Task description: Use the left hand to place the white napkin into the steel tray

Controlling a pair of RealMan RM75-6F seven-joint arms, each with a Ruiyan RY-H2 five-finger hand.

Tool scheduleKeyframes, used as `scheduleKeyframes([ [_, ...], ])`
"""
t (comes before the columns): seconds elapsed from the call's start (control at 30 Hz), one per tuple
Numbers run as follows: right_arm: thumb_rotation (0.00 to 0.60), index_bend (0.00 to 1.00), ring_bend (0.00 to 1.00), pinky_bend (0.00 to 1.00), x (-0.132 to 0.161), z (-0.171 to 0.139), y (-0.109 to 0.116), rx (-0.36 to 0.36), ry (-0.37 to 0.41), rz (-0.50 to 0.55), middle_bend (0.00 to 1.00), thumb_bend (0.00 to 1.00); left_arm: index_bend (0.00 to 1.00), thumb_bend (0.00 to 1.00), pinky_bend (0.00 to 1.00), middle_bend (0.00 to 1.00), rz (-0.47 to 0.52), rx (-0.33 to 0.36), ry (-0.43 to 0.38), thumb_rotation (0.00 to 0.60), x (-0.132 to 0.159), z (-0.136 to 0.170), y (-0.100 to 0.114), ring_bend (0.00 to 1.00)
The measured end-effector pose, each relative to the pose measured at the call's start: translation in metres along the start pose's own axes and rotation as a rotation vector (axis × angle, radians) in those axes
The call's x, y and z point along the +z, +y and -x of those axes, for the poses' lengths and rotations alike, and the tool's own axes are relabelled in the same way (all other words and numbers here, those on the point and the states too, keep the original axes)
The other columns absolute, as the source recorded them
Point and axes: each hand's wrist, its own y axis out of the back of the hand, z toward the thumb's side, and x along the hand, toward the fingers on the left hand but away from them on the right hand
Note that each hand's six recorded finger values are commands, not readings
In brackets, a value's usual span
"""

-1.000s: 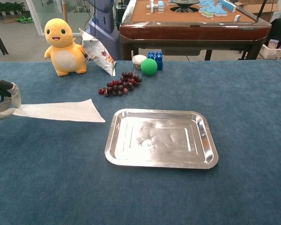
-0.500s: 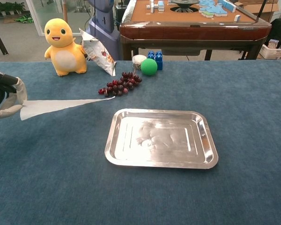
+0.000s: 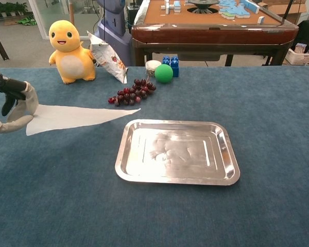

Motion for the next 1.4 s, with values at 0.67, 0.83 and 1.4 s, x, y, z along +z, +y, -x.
scheduleKeyframes([
  [0.67,0.600,0.45,0.18,0.37,0.000,0.000,0.000,-0.001,-0.001,0.002,0.34,0.35,0.63,0.47,0.65,0.78,0.016,0.104,-0.087,0.600,0.024,-0.001,0.002,0.59],
  [0.83,0.600,0.45,0.18,0.37,0.000,0.000,0.001,-0.002,-0.001,0.002,0.34,0.35,0.63,0.47,0.65,0.78,0.025,0.135,-0.115,0.600,0.030,0.001,0.002,0.59],
  [1.4,0.600,0.45,0.18,0.37,0.000,0.000,0.001,0.000,-0.001,0.002,0.34,0.35,0.63,0.48,0.65,0.78,-0.016,0.069,-0.105,0.600,0.033,-0.001,-0.022,0.59],
])
